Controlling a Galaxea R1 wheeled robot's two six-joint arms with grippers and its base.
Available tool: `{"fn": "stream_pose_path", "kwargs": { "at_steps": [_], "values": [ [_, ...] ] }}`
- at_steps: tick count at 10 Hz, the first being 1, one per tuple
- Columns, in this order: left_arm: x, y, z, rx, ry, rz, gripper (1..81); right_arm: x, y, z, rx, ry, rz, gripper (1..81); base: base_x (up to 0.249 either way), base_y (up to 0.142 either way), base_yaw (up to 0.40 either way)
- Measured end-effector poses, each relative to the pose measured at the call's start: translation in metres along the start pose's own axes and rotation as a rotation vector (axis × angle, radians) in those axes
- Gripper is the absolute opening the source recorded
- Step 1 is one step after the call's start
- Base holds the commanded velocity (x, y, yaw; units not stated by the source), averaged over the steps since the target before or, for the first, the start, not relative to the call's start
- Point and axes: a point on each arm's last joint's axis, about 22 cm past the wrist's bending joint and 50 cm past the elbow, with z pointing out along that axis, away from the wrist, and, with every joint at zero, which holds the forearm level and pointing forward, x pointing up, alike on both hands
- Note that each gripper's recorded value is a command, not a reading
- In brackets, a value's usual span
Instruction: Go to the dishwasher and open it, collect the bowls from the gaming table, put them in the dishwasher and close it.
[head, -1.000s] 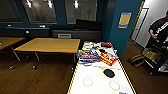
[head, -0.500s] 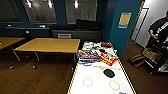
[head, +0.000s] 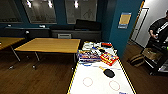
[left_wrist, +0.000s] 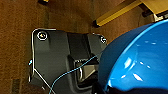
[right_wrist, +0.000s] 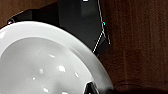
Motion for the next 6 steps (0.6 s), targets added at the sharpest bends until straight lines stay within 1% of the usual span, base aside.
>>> {"fn": "stream_pose_path", "kwargs": {
  "at_steps": [4,5,6],
  "values": [
    [0.0,-0.001,0.0,0.002,0.0,0.002,1.0,-0.003,-0.001,0.0,0.003,0.001,0.001,1.0,0.0,0.0,0.0],
    [0.003,-0.003,0.0,0.006,0.008,0.01,1.0,0.0,-0.001,0.0,0.004,0.008,-0.002,1.0,0.0,0.0,0.0],
    [0.008,-0.005,0.002,0.011,0.024,0.023,1.0,0.008,-0.002,0.001,0.006,0.026,-0.008,1.0,0.0,0.0,0.0]
  ]
}}
